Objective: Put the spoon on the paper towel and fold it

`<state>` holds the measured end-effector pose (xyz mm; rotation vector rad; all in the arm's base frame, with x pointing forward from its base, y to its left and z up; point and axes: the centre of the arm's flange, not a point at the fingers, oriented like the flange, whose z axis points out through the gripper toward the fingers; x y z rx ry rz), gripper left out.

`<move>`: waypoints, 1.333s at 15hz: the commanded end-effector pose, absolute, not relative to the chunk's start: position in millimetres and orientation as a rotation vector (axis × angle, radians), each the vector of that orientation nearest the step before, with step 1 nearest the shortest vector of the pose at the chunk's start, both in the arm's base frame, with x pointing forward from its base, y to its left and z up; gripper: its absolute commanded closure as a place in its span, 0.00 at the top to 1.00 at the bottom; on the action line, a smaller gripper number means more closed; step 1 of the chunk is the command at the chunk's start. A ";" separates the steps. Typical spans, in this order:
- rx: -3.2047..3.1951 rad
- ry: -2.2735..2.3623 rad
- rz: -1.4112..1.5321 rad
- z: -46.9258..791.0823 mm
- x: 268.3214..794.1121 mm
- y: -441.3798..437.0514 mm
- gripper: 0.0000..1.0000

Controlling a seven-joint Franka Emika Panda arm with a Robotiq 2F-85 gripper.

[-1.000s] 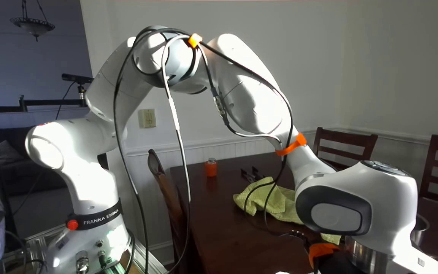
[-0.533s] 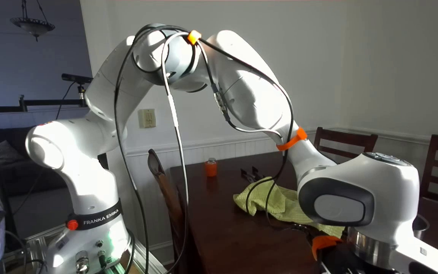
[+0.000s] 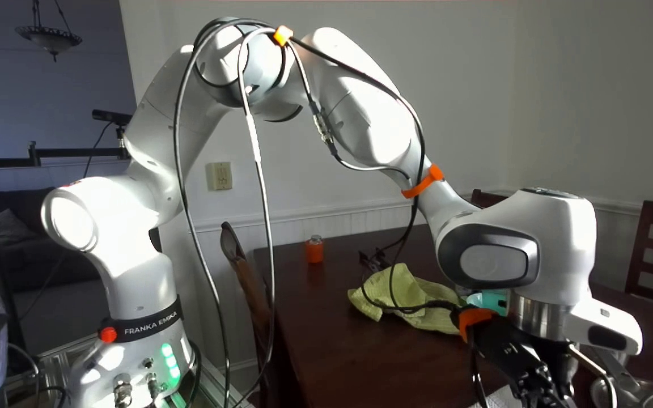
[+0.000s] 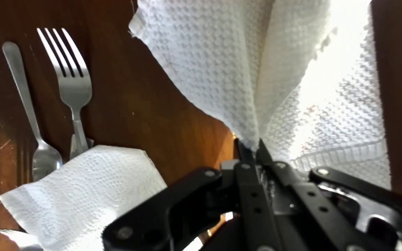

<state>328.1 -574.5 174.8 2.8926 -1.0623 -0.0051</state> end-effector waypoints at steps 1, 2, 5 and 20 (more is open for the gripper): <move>2.903 -1.022 -0.079 194.8 334.5 -539.8 0.01; 2.906 -1.017 -0.106 193.3 340.1 -532.0 0.01; 2.905 -1.010 -0.170 185.2 354.9 -512.7 0.01; 2.951 -1.140 -0.216 154.8 390.5 -453.3 0.66</move>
